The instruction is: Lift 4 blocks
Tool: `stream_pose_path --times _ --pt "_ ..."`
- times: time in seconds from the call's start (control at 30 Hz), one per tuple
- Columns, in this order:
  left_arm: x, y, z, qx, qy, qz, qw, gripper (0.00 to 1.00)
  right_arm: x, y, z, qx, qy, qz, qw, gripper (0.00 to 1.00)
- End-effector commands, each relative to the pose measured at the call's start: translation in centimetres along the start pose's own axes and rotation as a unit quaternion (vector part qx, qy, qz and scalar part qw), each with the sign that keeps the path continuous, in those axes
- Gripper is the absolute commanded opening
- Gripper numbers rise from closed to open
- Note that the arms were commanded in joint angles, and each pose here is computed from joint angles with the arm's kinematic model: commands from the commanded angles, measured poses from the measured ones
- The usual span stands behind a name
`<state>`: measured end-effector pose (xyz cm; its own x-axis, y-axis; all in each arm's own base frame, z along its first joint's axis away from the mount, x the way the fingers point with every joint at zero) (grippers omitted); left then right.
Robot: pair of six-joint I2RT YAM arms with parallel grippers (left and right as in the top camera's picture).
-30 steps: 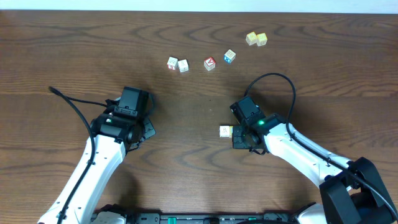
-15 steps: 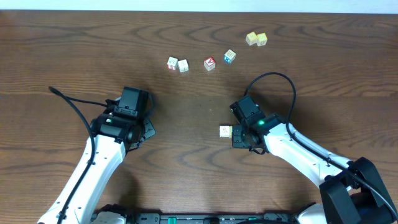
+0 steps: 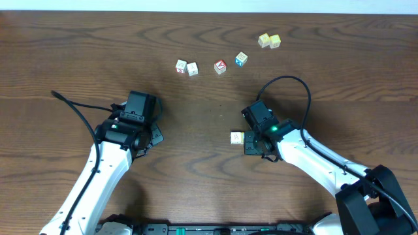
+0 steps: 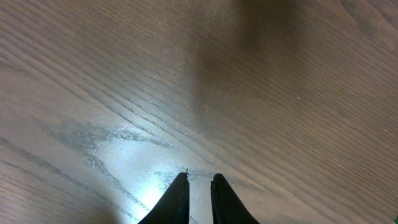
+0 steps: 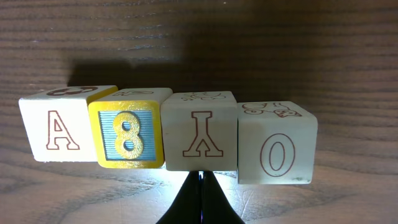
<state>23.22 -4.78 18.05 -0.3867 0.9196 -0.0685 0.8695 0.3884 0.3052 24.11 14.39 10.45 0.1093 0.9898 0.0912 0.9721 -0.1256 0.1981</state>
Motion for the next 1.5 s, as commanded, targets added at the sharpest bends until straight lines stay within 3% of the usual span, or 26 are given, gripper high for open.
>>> stream_pose_path --times 0.0,0.9,1.2,1.47 --pt "0.1 0.1 0.1 0.001 0.003 -0.009 1.0 0.14 -0.4 0.1 0.0 -0.006 -0.009 -0.002 1.0 0.01" --pt "0.1 0.1 0.1 0.002 0.003 -0.009 1.0 0.15 -0.3 0.2 -0.1 -0.005 -0.001 -0.001 1.0 0.01" --pt "0.1 0.1 0.1 0.002 0.003 -0.009 1.0 0.15 0.6 1.2 -3.0 0.008 0.014 -0.013 1.0 0.01" --pt "0.1 0.1 0.1 0.002 0.004 -0.009 1.0 0.15 -1.8 0.7 -3.6 0.065 -0.028 0.015 0.997 0.01"
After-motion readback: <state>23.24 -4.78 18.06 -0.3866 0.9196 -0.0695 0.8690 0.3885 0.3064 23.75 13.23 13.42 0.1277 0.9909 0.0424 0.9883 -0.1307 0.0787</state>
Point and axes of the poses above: each gripper's point midway between its finger pads, its own z axis out along the fingers, its own x axis along the line the jaws close on, y = z × x, the point moved 9 cm from there along -z, back along the fingers, and after that the axes turned 5 degrees about z, right-handed, at the moved point
